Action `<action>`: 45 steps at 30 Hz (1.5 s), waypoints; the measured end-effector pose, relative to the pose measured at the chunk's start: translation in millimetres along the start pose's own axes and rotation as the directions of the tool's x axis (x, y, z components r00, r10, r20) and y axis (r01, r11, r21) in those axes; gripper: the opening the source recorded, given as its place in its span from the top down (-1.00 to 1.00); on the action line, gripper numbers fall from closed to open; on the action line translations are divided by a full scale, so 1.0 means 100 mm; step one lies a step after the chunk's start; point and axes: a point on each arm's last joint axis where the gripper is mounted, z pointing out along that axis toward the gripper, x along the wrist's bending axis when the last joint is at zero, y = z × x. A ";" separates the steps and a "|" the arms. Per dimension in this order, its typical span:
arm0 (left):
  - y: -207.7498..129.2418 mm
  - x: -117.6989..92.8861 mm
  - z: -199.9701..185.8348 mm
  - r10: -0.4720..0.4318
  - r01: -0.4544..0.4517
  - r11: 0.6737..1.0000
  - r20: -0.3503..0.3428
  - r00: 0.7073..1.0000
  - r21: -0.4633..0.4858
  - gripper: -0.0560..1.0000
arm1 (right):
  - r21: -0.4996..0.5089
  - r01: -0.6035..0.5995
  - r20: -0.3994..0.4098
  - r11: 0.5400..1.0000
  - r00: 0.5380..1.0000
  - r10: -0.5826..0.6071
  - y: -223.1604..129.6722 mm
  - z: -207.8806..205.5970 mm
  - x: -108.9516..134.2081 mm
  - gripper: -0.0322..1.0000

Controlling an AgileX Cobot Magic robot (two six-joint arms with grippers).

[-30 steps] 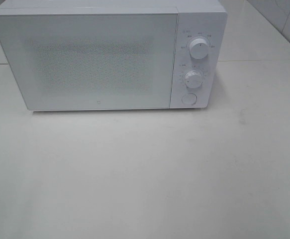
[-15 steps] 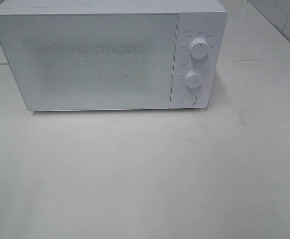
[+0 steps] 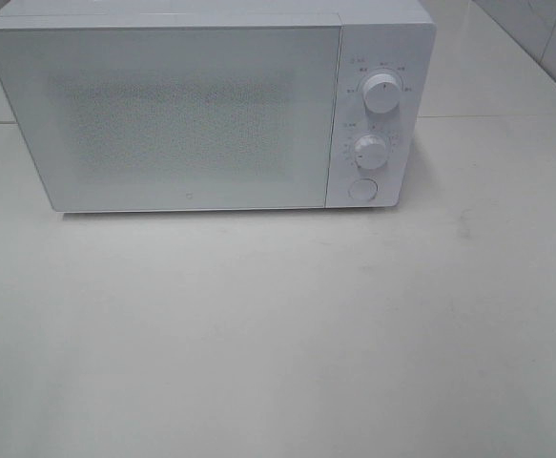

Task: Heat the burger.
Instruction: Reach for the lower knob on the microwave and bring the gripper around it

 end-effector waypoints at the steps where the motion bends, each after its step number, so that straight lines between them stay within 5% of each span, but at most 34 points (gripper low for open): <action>1: 0.00 0.00 0.00 0.000 0.000 1.000 0.000 1.000 0.000 -0.98 | 0.000 0.000 0.000 1.000 1.000 0.000 0.00 0.00 0.00 -0.52; 18: 0.00 0.00 0.00 0.000 0.000 1.000 0.000 1.000 0.000 -0.98 | -0.043 0.000 -0.004 0.999 1.000 0.000 0.10 0.00 0.01 -0.52; 45: 0.00 0.00 0.00 0.000 0.000 1.000 0.000 1.000 0.000 -0.98 | -0.071 0.012 -0.017 0.997 1.000 -0.013 0.72 0.86 0.09 -0.52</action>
